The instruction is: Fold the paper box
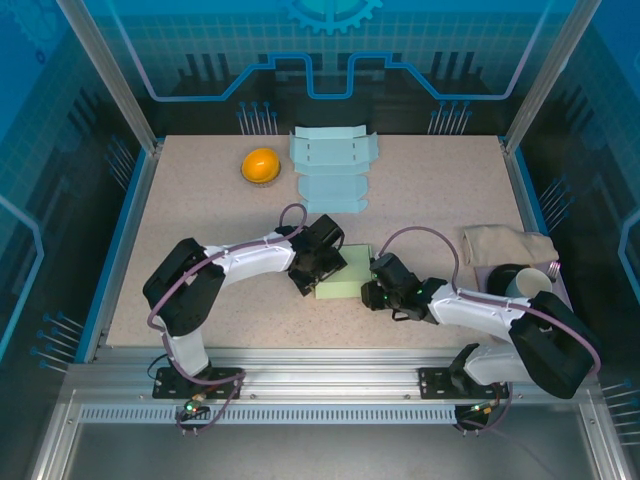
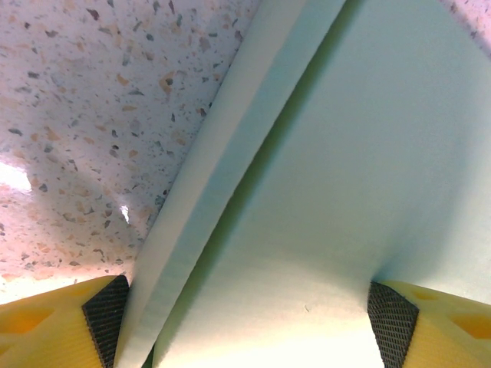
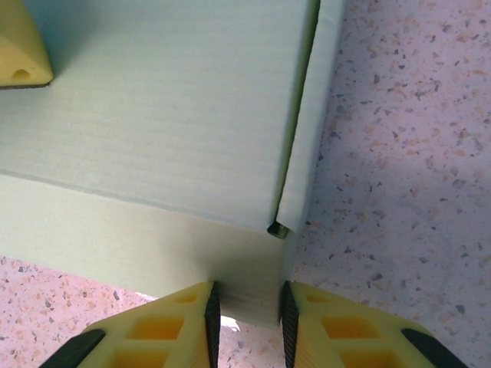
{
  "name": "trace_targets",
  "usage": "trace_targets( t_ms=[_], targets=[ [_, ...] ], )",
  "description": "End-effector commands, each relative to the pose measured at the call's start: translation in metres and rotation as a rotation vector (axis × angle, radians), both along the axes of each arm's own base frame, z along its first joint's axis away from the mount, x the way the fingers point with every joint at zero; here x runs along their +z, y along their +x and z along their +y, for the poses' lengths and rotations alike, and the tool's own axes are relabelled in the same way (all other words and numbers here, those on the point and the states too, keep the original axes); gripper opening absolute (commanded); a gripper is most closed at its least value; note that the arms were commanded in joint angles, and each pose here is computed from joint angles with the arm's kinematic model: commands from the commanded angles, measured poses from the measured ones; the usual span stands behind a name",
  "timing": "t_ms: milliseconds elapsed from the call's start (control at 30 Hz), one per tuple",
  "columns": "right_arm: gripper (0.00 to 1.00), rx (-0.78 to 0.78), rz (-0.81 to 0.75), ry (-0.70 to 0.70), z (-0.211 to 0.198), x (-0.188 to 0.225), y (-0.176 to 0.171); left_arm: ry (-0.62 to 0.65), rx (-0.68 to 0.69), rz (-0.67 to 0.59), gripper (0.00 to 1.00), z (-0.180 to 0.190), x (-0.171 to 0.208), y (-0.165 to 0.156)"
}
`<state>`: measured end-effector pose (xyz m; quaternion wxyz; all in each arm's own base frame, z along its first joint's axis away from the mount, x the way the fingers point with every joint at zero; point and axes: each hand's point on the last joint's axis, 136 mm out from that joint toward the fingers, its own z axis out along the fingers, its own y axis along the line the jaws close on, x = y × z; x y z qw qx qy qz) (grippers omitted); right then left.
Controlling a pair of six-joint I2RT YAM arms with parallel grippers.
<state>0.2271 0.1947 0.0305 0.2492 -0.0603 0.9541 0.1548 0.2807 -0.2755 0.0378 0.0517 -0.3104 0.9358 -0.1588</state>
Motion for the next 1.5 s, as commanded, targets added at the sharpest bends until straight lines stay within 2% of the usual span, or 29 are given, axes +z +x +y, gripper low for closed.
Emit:
trace_targets(
  t_ms=[0, 167, 467, 633, 833, 1000, 1133, 1300, 1467],
  targets=[
    [0.27, 0.029, -0.006, -0.049, -0.011, -0.012, -0.004, 0.083, 0.007, 0.07, 0.84, 0.013, -0.025, -0.013],
    [0.25, 0.054, -0.033, -0.084, -0.017, -0.024, 0.0, 0.088, 0.003, 0.074, 0.84, 0.013, -0.027, -0.013],
    [0.29, 0.073, -0.082, -0.107, -0.019, -0.038, 0.01, 0.094, -0.003, 0.083, 0.84, 0.013, -0.03, -0.014],
    [0.31, 0.061, -0.15, -0.107, -0.02, -0.03, 0.021, 0.096, -0.006, 0.087, 0.84, 0.014, -0.031, -0.015],
    [0.33, 0.009, -0.142, -0.084, -0.022, -0.018, 0.027, 0.105, -0.002, 0.091, 0.84, 0.017, -0.035, -0.017],
    [0.36, -0.045, -0.128, 0.015, -0.021, 0.006, 0.018, 0.11, 0.0, 0.09, 0.84, 0.019, -0.036, -0.017],
    [0.36, -0.107, -0.101, 0.02, -0.035, 0.02, 0.006, 0.114, 0.003, 0.091, 0.84, 0.02, -0.037, -0.016],
    [0.29, -0.119, -0.085, 0.085, -0.034, 0.034, -0.004, 0.112, 0.001, 0.088, 0.84, 0.018, -0.036, -0.014],
    [0.21, -0.094, -0.108, 0.137, -0.02, 0.037, 0.003, 0.118, 0.002, 0.086, 0.84, 0.019, -0.036, -0.013]
  ],
)
